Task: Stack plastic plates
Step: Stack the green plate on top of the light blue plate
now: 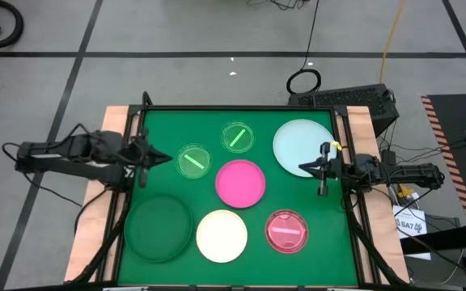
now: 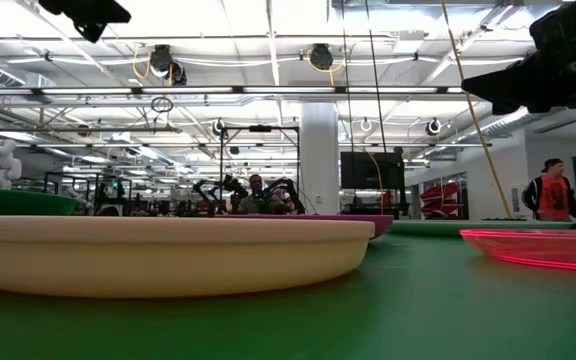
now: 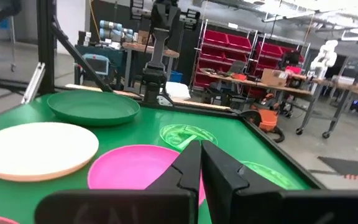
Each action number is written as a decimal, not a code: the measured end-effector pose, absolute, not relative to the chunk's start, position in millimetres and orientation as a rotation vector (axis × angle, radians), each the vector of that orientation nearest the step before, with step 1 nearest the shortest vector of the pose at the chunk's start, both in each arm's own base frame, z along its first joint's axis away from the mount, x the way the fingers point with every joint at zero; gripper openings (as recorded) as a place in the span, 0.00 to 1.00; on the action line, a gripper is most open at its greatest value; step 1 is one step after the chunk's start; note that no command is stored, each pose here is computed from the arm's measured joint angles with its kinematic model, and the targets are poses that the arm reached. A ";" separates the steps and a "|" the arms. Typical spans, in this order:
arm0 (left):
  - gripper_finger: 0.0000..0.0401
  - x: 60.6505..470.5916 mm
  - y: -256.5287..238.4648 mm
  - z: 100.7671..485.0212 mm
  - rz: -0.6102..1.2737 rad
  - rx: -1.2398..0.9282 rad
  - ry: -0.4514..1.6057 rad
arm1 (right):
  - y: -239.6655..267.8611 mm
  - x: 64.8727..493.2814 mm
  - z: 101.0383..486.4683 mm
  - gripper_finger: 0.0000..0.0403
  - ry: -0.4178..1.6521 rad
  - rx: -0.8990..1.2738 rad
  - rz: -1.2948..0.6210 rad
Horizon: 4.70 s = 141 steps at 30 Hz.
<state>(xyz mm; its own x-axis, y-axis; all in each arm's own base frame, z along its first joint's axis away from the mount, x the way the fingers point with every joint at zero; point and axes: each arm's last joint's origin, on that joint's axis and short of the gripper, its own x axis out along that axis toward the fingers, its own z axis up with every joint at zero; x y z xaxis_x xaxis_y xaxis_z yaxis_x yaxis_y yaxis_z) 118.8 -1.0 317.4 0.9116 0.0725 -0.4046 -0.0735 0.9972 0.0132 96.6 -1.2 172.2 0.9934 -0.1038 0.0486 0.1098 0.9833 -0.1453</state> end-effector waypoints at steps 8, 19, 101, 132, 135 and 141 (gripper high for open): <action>0.01 140.9 -6.2 305.3 0.060 -0.059 0.525 | -1.2 96.6 172.2 0.02 -0.048 -0.017 -0.104; 0.13 171.4 -29.8 283.9 0.063 -0.162 0.665 | -1.2 96.7 171.2 0.02 -0.041 0.049 -0.102; 0.21 226.5 -68.3 153.1 -0.249 0.520 1.437 | 1.1 100.4 165.5 0.02 0.030 0.065 -0.030; 0.02 267.0 -45.7 296.8 -0.167 0.371 1.403 | 1.2 100.4 166.3 0.02 0.021 0.091 -0.029; 0.02 273.0 -37.6 317.0 -0.122 0.313 1.333 | 1.2 100.4 169.2 0.02 -0.009 0.109 -0.028; 0.02 286.8 -12.8 363.5 0.003 0.197 1.103 | 1.3 99.4 182.2 0.02 -0.144 0.158 -0.012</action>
<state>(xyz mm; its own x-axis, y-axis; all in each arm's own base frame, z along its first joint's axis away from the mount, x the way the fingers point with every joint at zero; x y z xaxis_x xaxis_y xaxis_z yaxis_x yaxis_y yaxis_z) 286.8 -12.8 363.5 0.4526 0.1004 -0.8860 0.0949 0.9826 0.1598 99.4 1.3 182.2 0.9895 -0.0236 0.1424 0.0008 0.9875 0.1579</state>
